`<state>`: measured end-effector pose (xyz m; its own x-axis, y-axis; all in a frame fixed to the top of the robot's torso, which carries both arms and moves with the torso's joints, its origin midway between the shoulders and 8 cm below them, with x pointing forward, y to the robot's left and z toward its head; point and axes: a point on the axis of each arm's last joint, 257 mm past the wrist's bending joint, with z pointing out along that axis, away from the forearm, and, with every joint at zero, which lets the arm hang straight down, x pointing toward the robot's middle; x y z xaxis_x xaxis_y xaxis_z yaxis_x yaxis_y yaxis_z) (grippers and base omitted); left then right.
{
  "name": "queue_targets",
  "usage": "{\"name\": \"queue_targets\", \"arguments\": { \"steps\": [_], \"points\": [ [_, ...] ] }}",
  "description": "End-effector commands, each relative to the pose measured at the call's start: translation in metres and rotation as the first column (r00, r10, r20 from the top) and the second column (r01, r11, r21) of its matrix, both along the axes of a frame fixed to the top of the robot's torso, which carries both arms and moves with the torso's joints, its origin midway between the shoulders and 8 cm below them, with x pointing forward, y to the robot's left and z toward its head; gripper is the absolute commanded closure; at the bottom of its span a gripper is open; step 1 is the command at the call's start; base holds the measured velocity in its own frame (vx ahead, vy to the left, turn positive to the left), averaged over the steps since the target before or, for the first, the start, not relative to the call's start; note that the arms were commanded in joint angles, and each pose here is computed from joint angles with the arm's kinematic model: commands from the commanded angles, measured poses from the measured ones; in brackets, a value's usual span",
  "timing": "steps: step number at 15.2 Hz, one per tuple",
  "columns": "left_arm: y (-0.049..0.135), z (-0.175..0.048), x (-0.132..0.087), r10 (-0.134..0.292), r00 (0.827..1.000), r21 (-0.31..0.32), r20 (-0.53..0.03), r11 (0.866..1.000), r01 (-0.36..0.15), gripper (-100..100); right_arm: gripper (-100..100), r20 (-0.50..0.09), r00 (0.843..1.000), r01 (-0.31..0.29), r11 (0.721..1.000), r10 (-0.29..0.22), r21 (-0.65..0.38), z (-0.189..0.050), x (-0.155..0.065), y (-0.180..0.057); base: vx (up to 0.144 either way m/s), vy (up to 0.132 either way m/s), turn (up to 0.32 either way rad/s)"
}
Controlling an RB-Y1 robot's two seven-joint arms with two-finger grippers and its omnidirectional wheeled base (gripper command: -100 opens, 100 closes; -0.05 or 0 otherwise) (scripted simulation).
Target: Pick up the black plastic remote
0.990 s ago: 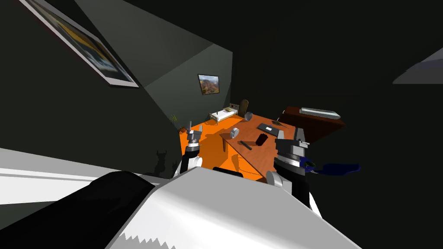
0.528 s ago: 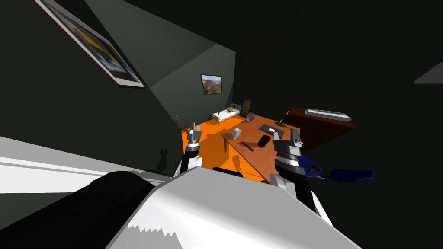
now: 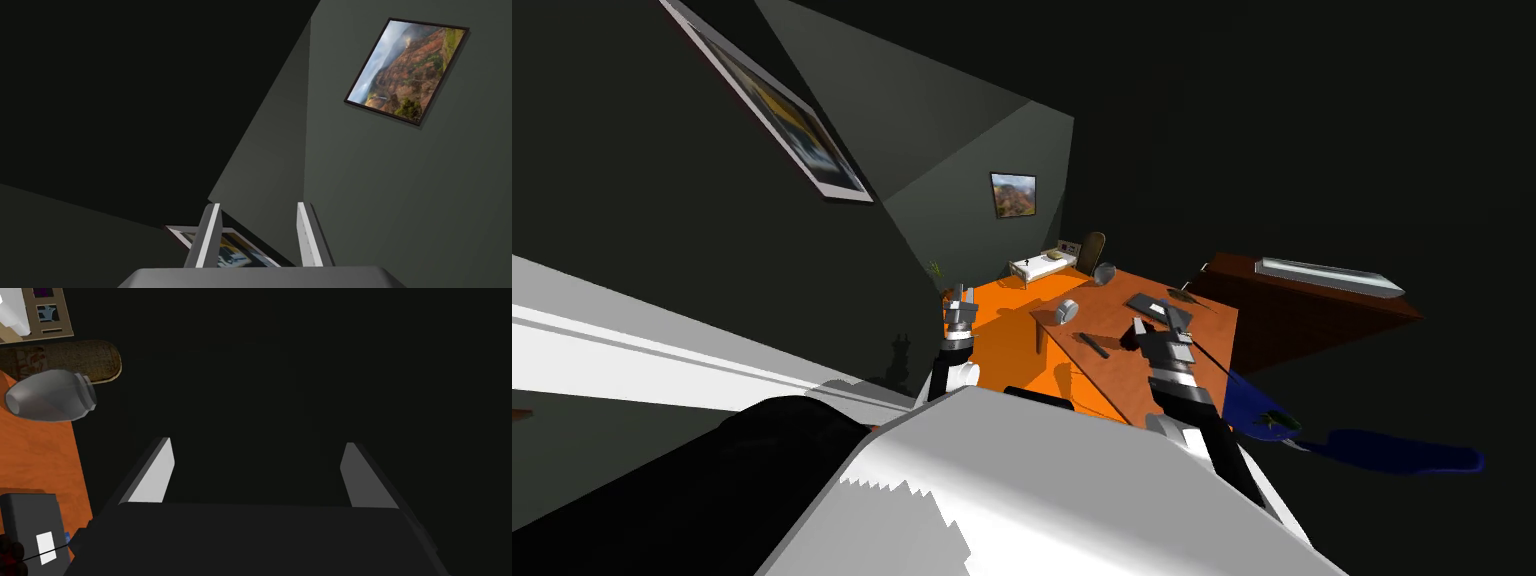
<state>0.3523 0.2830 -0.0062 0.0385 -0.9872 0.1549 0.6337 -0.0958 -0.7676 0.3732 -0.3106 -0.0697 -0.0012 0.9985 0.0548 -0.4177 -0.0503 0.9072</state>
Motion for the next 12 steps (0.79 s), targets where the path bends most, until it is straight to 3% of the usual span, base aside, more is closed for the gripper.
{"name": "queue_targets", "arguments": {
  "steps": [1,2,3,4,5,6,7,8,9,10,11,12],
  "points": [
    [0.000,0.000,0.000,0.000,1.000,0.000,0.000,1.000,0.000,0,-100,-0.080,0.996,-0.021,0.999,0.024,0.038,-0.028,0.007,-0.007,0.031,0.013,0.171],
    [0.000,0.000,0.000,0.000,1.000,0.000,0.000,1.000,0.000,0,-100,-0.136,0.990,-0.026,0.998,0.035,0.065,-0.047,0.009,-0.013,0.038,0.024,0.266],
    [0.000,0.000,0.000,0.000,1.000,0.000,0.000,1.000,0.000,0,-100,-0.137,0.990,-0.029,0.997,0.038,0.069,-0.047,0.010,-0.013,0.041,0.018,0.199],
    [0.000,0.000,0.000,0.000,1.000,0.000,0.000,1.000,0.000,0,-100,-0.195,0.979,-0.032,0.994,0.051,0.103,-0.068,0.011,-0.020,0.046,0.013,0.186],
    [0.000,0.000,0.000,0.000,1.000,0.000,0.000,1.000,0.000,0,-100,-0.195,0.979,-0.032,0.994,0.052,0.104,-0.068,0.011,-0.020,0.043,0.008,0.162],
    [0.000,0.000,0.000,0.000,1.000,0.000,0.000,1.000,0.000,0,-100,-0.254,0.965,-0.029,0.989,0.065,0.142,-0.089,0.011,-0.028,0.045,0.007,0.184],
    [0.000,0.000,0.000,0.000,1.000,0.000,0.000,1.000,0.000,0,-100,-0.254,0.965,-0.029,0.989,0.065,0.142,-0.089,0.011,-0.028,0.039,0.006,0.157],
    [0.000,0.000,0.000,0.000,1.000,0.000,0.000,1.000,0.000,0,-100,-0.314,0.946,-0.020,0.984,0.077,0.179,-0.111,0.010,-0.035,0.036,0.011,0.245],
    [0.000,0.000,0.000,0.000,1.000,0.000,0.000,1.000,0.000,0,-100,-0.313,0.947,-0.020,0.983,0.077,0.182,-0.111,0.010,-0.036,0.035,0.007,0.195],
    [0.000,0.000,0.000,0.000,1.000,0.000,0.000,1.000,0.000,0,-100,-0.373,0.924,-0.005,0.976,0.088,0.218,-0.134,0.008,-0.044,0.041,0.008,0.192],
    [0.000,0.000,0.000,0.000,1.000,0.000,0.000,1.000,0.000,0,-100,-0.372,0.924,-0.004,0.975,0.089,0.223,-0.134,0.008,-0.044,0.042,0.004,0.148],
    [0.000,0.000,0.000,0.000,1.000,0.000,0.000,1.000,0.000,0,-100,-0.426,0.899,0.013,0.966,0.101,0.257,-0.155,0.004,-0.051,0.044,0.006,0.216]
  ]
}}
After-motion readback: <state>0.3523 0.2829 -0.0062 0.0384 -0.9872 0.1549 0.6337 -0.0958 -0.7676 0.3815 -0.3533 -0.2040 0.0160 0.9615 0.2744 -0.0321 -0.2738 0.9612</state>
